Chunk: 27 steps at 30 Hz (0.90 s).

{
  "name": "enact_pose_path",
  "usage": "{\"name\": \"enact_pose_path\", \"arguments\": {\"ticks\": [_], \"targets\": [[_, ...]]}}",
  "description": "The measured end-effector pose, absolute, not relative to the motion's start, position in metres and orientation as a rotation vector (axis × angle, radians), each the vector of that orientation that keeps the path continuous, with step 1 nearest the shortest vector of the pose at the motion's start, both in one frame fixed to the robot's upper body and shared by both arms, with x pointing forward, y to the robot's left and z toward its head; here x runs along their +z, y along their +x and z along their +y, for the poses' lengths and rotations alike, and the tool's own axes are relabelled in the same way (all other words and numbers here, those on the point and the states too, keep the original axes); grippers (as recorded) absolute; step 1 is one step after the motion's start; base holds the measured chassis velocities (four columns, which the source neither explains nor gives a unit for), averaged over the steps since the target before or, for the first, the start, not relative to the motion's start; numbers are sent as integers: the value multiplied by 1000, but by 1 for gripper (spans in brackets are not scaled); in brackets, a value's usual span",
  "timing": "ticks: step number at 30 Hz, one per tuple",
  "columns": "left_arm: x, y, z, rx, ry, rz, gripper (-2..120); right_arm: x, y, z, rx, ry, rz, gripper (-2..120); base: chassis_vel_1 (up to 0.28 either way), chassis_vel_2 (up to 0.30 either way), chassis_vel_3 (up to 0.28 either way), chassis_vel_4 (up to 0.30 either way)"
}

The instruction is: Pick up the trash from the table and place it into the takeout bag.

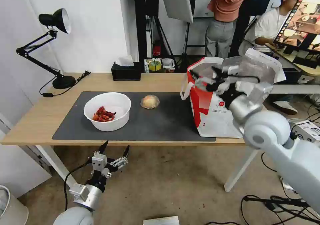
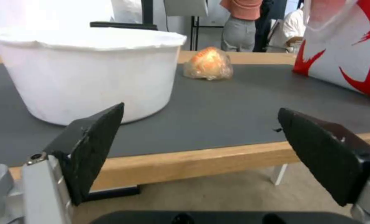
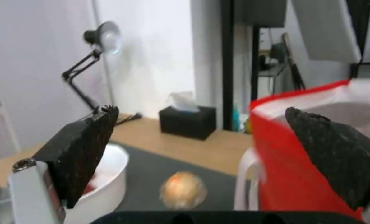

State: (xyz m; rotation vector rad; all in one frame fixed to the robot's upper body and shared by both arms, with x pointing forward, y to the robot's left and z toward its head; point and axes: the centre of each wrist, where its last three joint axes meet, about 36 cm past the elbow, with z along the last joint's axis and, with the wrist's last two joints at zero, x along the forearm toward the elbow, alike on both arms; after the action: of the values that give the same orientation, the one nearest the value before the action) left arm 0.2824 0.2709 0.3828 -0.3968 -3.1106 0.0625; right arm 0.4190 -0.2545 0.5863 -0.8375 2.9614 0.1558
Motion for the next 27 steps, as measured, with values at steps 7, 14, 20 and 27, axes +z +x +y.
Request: {"name": "enact_pose_path", "arguments": {"ticks": [7, 14, 20, 27], "targets": [[384, 283, 274, 57, -388, -3113, 100, 566, 391, -256, 121, -903, 2990, 100, 0, 0, 0, 0], [383, 282, 272, 69, -383, -3114, 100, 538, 373, -253, 138, -904, 3011, 100, 0, 0, 0, 0], [382, 281, 275, 62, -371, -3111, 100, 510, 354, -251, 143, -850, 3041, 100, 0, 0, 0, 0], [380, 279, 275, 69, -365, -3107, 100, 475, 328, -245, 140, -749, 3055, 100, 0, 0, 0, 0]]}}
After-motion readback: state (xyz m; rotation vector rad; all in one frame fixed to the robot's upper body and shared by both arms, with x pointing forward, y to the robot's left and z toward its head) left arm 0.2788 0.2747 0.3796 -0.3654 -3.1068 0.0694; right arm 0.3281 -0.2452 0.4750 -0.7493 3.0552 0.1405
